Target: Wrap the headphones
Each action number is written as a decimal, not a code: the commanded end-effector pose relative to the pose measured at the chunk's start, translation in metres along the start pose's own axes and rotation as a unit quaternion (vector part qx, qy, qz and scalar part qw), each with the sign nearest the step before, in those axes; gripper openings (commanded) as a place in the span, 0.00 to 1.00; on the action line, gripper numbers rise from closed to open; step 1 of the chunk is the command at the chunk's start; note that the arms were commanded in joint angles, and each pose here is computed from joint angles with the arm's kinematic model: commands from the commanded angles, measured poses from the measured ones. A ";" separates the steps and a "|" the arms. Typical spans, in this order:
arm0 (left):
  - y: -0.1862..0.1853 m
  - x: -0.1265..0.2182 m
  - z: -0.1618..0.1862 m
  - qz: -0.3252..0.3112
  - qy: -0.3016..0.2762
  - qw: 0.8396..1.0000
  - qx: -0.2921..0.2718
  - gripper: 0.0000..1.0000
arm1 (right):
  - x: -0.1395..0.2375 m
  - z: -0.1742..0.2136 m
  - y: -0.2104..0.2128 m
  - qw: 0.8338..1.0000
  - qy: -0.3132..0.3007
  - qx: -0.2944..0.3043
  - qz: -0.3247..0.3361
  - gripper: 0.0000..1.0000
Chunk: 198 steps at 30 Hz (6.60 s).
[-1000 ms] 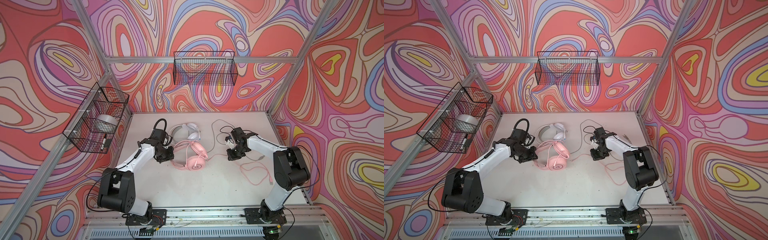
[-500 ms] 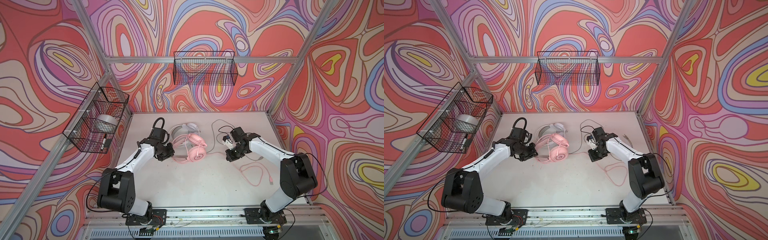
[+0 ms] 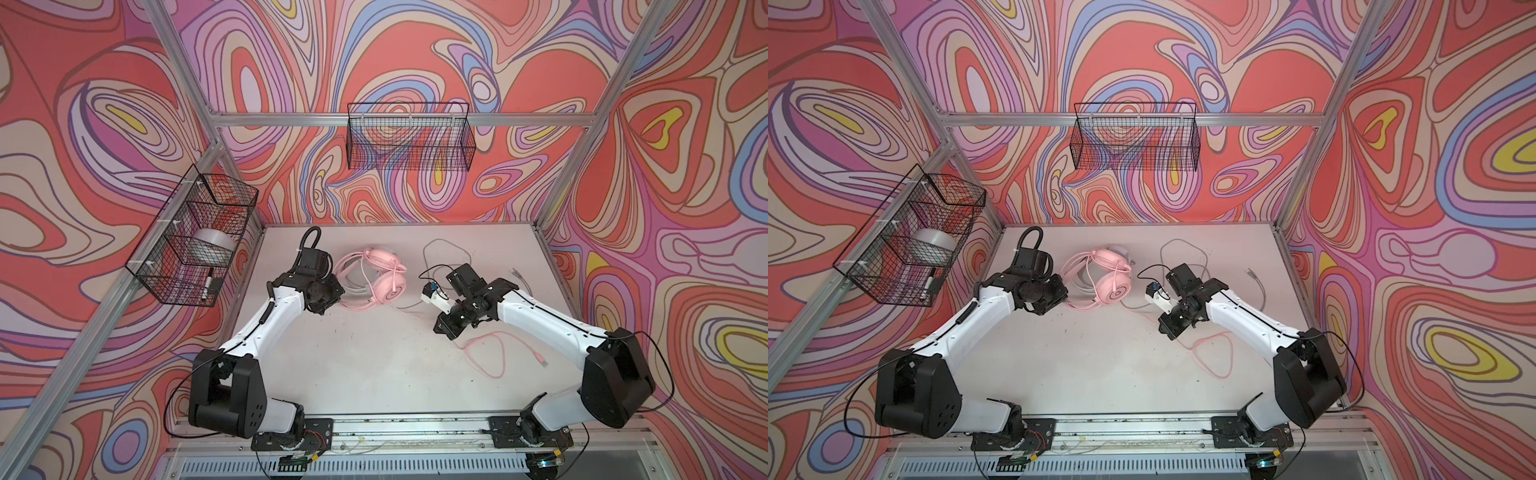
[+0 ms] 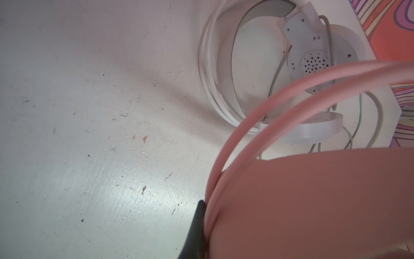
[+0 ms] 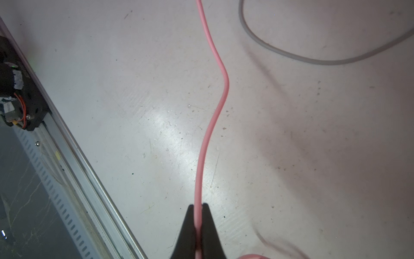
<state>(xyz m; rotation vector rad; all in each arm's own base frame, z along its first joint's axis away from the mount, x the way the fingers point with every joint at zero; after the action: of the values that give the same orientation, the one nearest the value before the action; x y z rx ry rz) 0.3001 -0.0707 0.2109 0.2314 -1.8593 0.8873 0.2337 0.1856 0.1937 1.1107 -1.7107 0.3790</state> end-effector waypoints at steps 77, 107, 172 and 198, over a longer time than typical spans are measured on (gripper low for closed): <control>-0.014 -0.023 0.052 -0.138 0.100 0.916 -0.364 0.00 | -0.002 -0.130 -0.010 0.967 -0.014 0.236 0.094 0.00; -0.013 -0.007 0.068 -0.048 0.125 0.910 -0.391 0.00 | -0.044 -0.126 -0.080 0.994 0.007 0.085 0.063 0.21; -0.023 0.016 0.050 0.092 0.083 0.946 -0.301 0.00 | -0.003 0.027 -0.112 0.954 0.041 -0.248 0.164 0.56; -0.019 0.003 0.050 0.093 0.093 0.946 -0.297 0.00 | -0.010 0.081 -0.096 0.890 0.096 -0.400 0.195 0.55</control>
<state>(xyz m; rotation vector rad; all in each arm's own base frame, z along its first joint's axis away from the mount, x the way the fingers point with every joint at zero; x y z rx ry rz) 0.2677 -0.1123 0.2061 -0.3298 -1.8894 0.3610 0.2619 0.0824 0.1274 0.1395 -1.6303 0.0349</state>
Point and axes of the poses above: each gripper's point midway between its finger pads, its own x axis back along the fingers, its own y axis along the line the jaws close on, z = x × y, the point moved 9 cm from there along x, back along the fingers, and after that the axes turned 7 degrees about x, right-handed, at the moved point
